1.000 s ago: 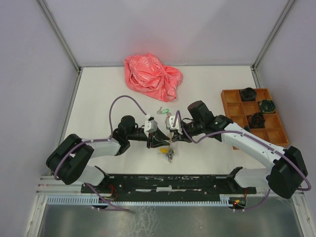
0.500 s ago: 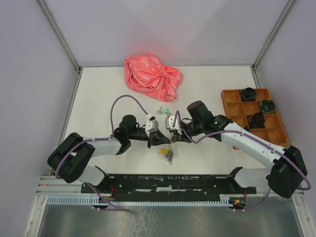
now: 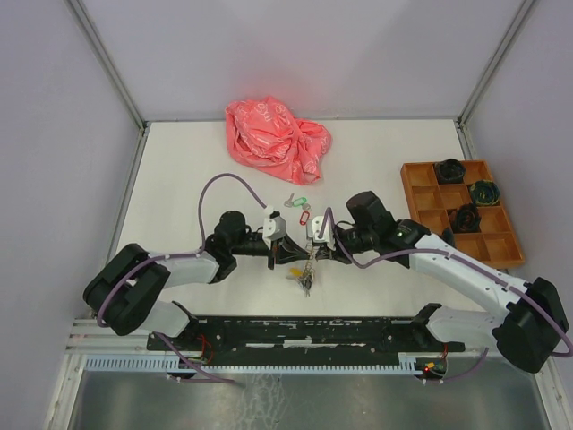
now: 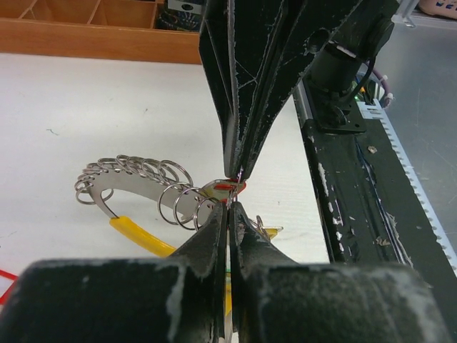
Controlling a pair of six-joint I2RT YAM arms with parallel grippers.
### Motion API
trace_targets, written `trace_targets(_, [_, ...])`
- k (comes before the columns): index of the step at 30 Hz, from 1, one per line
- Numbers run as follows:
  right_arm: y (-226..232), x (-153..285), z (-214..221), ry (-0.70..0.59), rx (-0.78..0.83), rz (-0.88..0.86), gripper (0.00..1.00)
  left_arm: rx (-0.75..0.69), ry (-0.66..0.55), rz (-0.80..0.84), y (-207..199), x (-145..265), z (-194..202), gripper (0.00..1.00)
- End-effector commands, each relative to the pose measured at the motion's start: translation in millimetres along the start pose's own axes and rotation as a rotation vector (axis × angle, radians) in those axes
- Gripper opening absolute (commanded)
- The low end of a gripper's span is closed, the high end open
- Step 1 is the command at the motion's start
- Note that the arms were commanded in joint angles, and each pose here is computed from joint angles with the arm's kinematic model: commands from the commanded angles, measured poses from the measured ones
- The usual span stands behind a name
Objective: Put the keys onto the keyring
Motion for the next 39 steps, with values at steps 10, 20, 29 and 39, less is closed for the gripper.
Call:
trace_targets(10, [3, -20, 4, -0.076, -0.023, 0.074, 0.01, -0.010, -0.206, -0.166, 3, 6, -33, 0.03])
trace_targets(20, [-4, -29, -1, -0.105, -0.007, 0.117, 0.01, 0.052, -0.300, -0.214, 2, 7, -33, 0.03])
trace_targets(29, [-13, -9, -20, -0.007, 0.077, 0.100, 0.01, 0.002, -0.177, -0.217, 3, 11, -17, 0.18])
trace_targets(39, [-13, -5, -27, 0.049, 0.092, 0.015, 0.01, -0.091, -0.059, -0.099, -1, 11, -13, 0.38])
Point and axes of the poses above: each gripper's point midway between its finger pads, its own x axis back along the fingers, its own y axis along the line the jaws close on, z = x × y, the point moved 8 cm from there along x, back along the fingers, and after that the axes turned 1 degree about x, right-handed, at the moved point
